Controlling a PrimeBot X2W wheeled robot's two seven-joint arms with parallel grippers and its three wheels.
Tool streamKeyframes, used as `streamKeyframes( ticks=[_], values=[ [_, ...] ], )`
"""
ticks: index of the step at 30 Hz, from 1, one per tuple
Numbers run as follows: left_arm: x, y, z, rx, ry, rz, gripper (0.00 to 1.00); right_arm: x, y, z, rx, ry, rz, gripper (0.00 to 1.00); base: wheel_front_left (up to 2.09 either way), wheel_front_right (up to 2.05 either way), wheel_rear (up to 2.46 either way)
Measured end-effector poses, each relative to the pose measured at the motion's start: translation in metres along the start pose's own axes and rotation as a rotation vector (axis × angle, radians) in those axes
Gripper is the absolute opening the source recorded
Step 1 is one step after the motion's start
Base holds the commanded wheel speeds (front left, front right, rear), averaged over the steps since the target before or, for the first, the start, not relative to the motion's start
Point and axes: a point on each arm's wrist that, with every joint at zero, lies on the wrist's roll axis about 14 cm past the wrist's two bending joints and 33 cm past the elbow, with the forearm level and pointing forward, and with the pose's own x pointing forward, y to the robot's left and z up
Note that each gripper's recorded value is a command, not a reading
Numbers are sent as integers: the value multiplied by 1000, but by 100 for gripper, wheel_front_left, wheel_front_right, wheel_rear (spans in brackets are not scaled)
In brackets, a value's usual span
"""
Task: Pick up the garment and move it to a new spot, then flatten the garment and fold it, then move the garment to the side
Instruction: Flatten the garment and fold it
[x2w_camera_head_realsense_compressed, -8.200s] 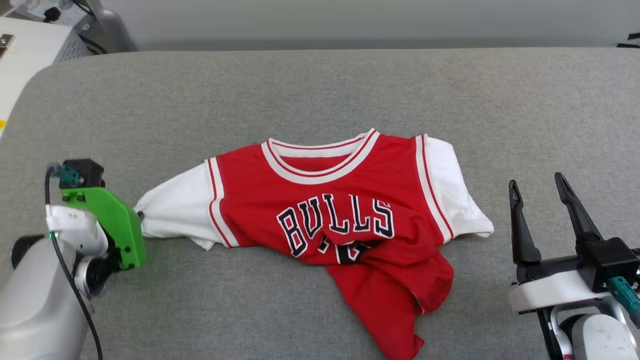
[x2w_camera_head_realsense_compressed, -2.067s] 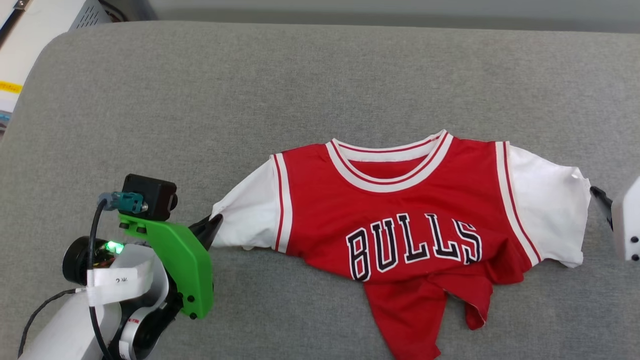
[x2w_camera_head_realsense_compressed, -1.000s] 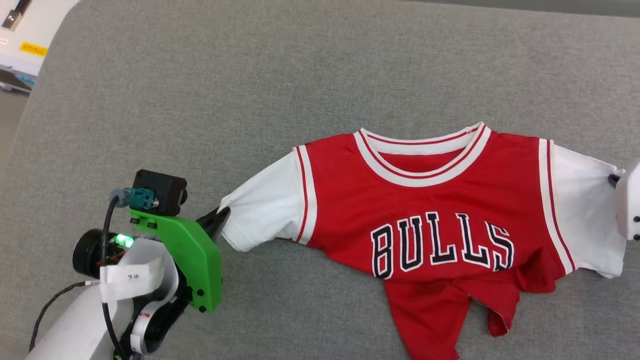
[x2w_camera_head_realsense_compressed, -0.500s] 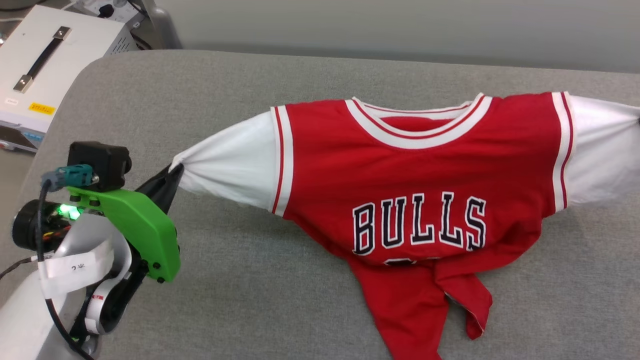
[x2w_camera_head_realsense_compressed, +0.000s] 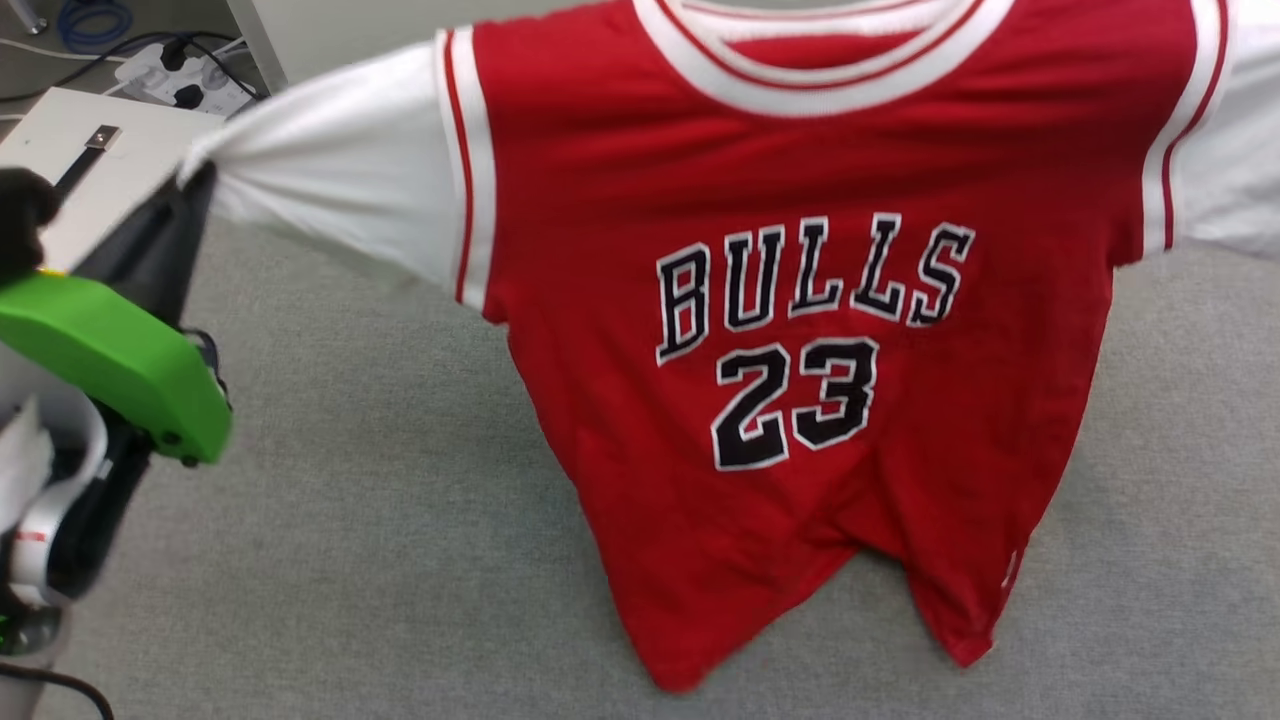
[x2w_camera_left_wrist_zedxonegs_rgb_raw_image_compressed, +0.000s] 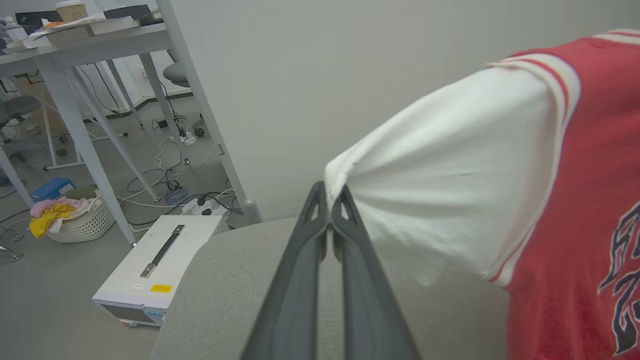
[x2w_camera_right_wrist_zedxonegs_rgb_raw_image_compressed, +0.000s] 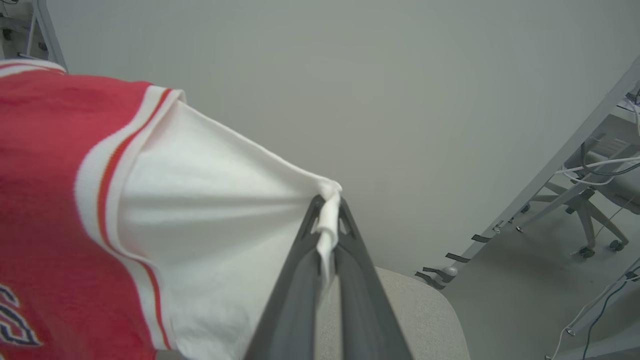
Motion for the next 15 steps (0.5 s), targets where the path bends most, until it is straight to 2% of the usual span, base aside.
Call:
streamKeyframes(
  ticks=[7,15],
  values=[
    [23,20,36,25,-106,16,0,20,-10,30,-10,-103,-15,0,0,0,0],
    [75,38,69,81,-183,5,0,64,-27,57,-49,-189,-47,0,0,0,0]
  ],
)
